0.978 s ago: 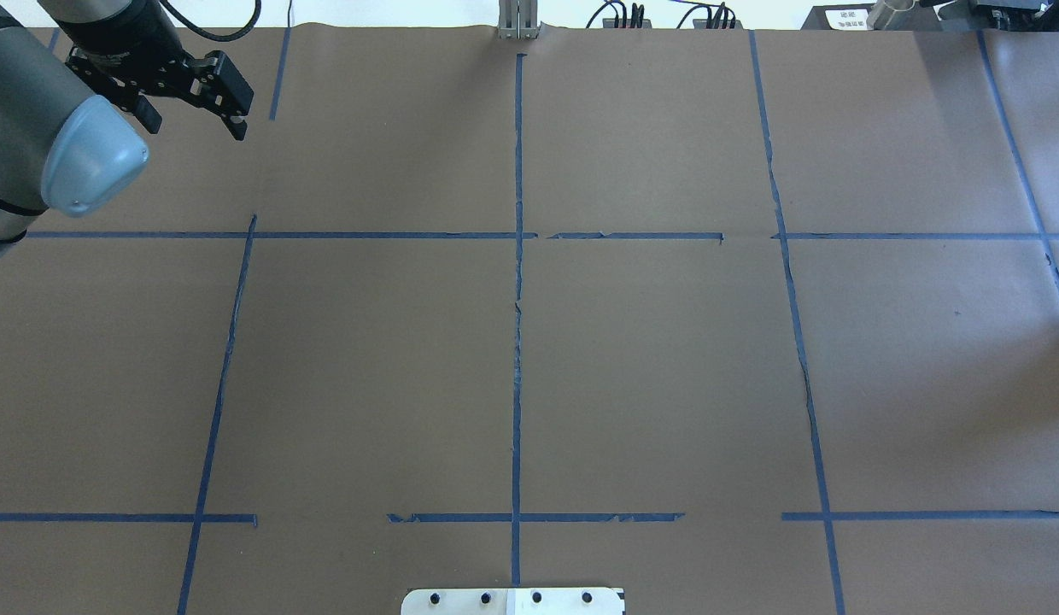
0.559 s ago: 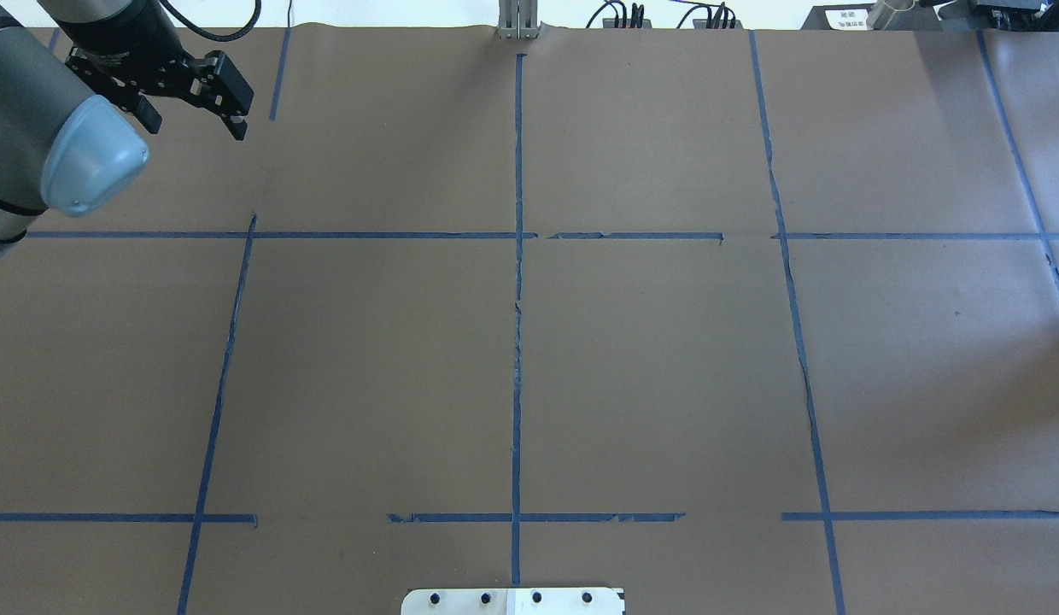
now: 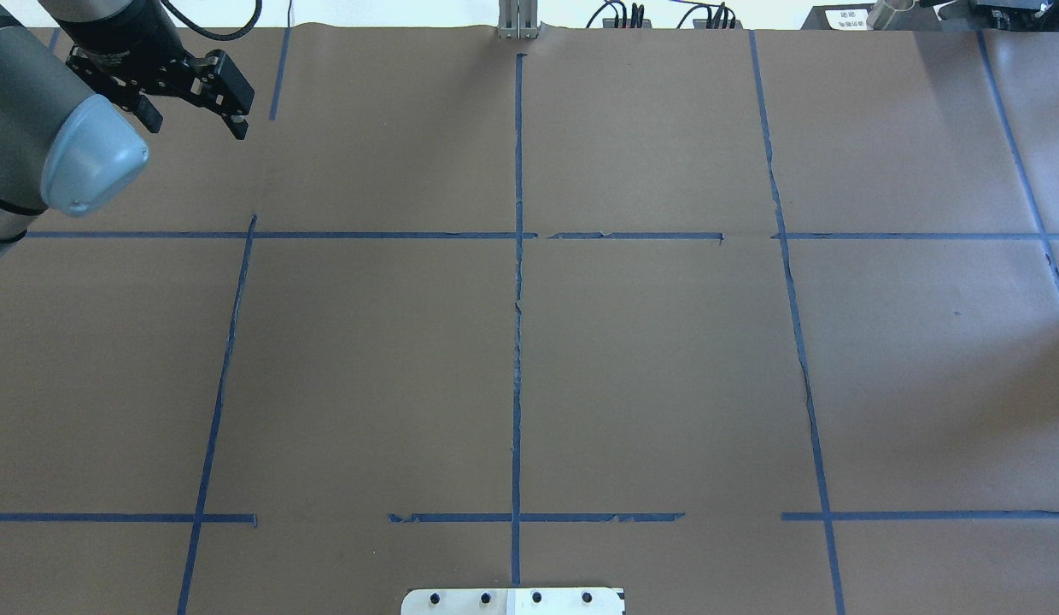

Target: Left arm hands cup to right arm to dump lemon

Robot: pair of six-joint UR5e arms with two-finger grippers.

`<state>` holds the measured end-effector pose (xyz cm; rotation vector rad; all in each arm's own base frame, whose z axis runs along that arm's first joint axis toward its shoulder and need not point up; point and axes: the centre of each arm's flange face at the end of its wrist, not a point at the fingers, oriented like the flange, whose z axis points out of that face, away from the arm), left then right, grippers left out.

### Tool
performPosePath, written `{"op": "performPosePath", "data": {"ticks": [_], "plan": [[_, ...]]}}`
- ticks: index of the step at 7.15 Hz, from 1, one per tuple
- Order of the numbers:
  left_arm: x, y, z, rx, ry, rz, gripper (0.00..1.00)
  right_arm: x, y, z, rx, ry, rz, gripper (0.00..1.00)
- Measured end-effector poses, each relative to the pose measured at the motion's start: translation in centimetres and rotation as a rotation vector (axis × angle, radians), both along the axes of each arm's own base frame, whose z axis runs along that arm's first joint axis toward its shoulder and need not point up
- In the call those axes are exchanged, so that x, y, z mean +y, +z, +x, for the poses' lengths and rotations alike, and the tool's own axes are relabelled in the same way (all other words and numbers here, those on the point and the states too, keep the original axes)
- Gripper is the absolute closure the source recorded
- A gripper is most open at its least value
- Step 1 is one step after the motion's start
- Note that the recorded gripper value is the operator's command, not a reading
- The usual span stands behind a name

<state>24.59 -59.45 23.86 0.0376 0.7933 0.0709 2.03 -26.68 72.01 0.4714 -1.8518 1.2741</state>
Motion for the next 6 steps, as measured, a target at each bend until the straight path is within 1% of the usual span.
{"op": "performPosePath", "data": {"ticks": [2, 4, 5, 6], "plan": [[0.0, -0.1, 0.0, 0.001, 0.0, 0.002, 0.0, -0.1, 0.2, -0.3, 0.294, 0.025, 0.114, 0.33], [0.2, -0.3, -0.1, 0.004, 0.0, 0.006, 0.0, -0.8, 0.7, -0.9, 0.605, 0.025, 0.197, 0.33], [0.4, -0.6, -0.2, 0.006, 0.0, 0.01, 0.0, -1.2, 1.0, -1.1, 0.77, 0.022, 0.241, 0.33], [0.5, -0.7, -0.3, 0.006, 0.0, 0.011, 0.0, -1.5, 1.3, -1.3, 0.953, 0.02, 0.298, 0.29]]}}
